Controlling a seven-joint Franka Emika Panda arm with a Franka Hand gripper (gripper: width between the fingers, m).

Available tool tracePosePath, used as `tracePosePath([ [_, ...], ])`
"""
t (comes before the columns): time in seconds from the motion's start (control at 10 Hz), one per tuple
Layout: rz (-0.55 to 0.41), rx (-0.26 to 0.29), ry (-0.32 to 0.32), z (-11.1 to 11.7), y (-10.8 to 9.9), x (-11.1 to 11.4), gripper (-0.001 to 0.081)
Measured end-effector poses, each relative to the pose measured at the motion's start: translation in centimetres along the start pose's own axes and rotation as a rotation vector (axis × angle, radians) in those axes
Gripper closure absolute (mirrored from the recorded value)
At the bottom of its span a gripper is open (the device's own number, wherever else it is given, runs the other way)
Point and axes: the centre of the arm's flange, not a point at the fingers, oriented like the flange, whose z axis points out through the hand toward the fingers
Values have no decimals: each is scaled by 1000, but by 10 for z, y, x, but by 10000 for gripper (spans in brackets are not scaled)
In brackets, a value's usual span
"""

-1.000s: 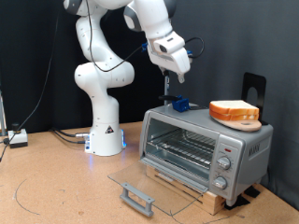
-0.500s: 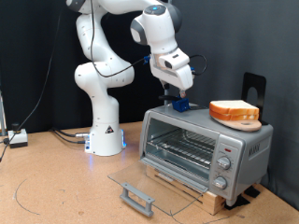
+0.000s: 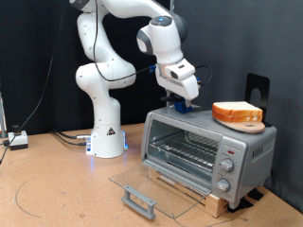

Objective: Make a piece of toast with the oven

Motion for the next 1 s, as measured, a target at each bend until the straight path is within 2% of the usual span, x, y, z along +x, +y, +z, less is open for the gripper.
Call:
tracePosePath([
  [0.6, 7, 4, -6, 14, 1, 6, -3],
  [0.7, 7, 2, -5, 14, 2, 6, 140],
  [0.8, 7, 1, -5, 15, 2, 6, 140],
  [0.9, 9, 2, -5, 15, 2, 6, 308],
  [1.0, 11, 5, -3, 15, 2, 7, 410],
])
